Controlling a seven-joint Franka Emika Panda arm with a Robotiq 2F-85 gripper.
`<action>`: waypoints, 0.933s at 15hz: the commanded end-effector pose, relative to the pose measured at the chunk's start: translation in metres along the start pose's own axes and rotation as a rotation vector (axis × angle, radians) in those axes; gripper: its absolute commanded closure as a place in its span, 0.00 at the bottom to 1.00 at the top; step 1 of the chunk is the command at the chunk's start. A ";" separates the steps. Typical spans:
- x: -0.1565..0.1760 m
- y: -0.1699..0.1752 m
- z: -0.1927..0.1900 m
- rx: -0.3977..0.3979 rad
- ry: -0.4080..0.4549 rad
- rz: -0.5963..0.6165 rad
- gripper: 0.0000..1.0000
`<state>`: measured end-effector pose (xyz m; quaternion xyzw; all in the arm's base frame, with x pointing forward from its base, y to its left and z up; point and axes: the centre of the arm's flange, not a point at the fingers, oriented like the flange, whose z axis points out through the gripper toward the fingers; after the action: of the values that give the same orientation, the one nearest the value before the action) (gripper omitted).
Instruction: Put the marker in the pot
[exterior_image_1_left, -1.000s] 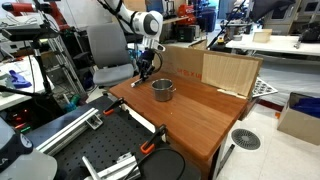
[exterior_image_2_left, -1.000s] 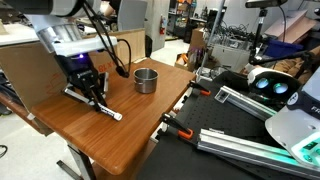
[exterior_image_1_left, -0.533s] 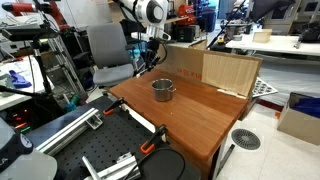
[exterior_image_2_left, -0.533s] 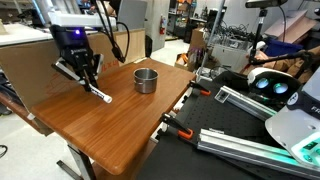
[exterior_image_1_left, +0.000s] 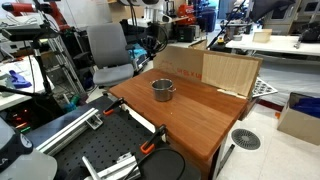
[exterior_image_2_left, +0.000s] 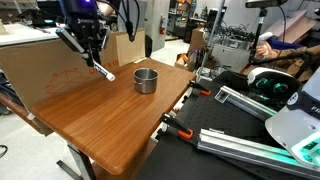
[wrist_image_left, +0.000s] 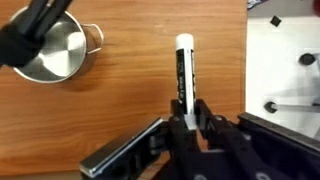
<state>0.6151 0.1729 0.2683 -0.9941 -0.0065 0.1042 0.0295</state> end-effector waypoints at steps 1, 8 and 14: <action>-0.035 0.029 -0.013 0.013 0.115 0.003 0.95; -0.066 0.074 -0.013 0.009 0.246 0.033 0.95; -0.095 0.094 -0.004 -0.011 0.329 0.040 0.95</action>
<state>0.5446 0.0869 0.2789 -0.9990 0.0238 -0.0258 0.0282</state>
